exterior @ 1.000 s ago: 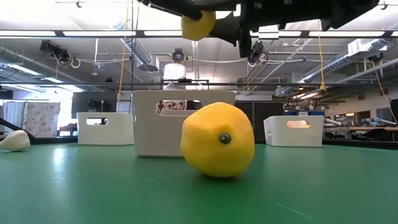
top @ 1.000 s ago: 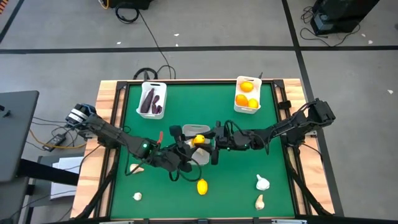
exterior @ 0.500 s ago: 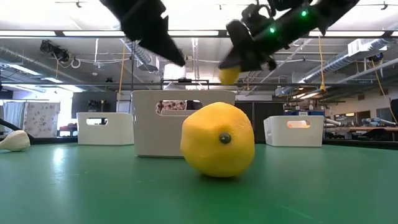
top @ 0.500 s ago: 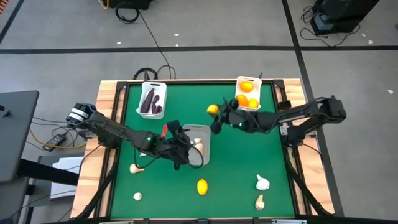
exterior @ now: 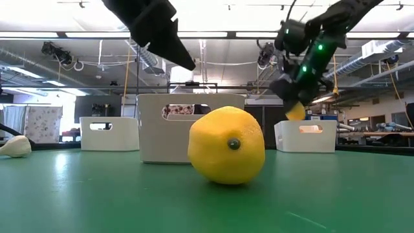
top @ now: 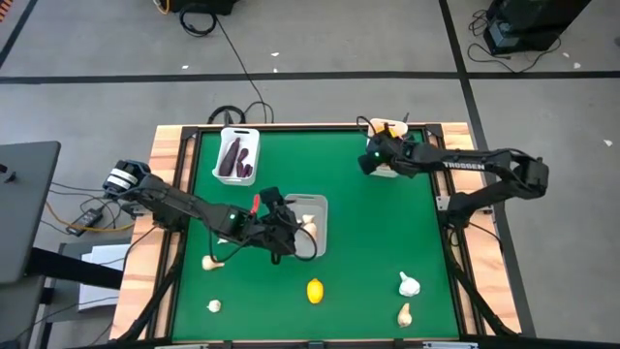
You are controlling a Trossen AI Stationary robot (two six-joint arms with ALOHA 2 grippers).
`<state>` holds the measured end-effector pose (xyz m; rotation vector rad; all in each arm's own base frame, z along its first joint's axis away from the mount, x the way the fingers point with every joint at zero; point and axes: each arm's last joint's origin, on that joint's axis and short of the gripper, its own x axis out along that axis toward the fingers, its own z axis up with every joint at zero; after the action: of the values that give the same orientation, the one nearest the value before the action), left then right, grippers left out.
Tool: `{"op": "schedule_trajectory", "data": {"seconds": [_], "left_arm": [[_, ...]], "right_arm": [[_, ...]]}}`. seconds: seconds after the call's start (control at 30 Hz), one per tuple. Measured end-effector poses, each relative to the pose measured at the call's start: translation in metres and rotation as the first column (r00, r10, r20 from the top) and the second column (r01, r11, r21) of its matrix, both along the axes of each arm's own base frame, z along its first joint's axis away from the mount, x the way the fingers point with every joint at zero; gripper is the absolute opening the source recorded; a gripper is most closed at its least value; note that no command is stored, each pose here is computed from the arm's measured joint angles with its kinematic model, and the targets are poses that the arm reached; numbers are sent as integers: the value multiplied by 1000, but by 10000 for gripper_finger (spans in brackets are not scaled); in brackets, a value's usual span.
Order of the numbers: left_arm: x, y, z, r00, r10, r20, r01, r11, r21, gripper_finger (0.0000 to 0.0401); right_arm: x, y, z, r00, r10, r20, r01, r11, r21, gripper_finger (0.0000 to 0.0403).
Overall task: Sort produce into baskets
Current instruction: Put the lemon into the right white bin
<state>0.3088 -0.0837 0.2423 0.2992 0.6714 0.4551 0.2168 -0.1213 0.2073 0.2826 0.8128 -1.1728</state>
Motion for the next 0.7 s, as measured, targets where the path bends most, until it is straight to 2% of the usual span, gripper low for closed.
{"op": "schedule_trajectory", "data": {"seconds": [0.07, 0.23, 0.33, 0.43, 0.57, 0.7], "left_arm": [[0, 1, 0, 1000, 4, 0, -4, 1000, 0, 324], [1, 3, 0, 1000, 7, -5, -7, 1000, 5, 324], [1, 4, 0, 1000, 6, -11, -5, 1000, 10, 324], [1, 4, 0, 1000, -4, -13, 4, 1000, 1, 324], [3, 0, -3, 990, -134, -37, 130, 987, -92, 324], [4, -7, -10, 949, -316, -20, 307, 933, -188, 324]], "right_arm": [[-4, -6, -5, 998, -31, -49, 31, 999, 7, 249], [-8, -17, -10, 984, -88, -156, 77, 994, -73, 288], [-9, -22, -10, 982, -87, -167, 74, 994, -83, 314], [-7, -22, -10, 988, -42, -146, 35, 998, -51, 339], [2, -10, -7, 997, 39, -73, -40, 999, -16, 357], [17, 12, 5, 990, 140, 26, -138, 988, -70, 358]]}}
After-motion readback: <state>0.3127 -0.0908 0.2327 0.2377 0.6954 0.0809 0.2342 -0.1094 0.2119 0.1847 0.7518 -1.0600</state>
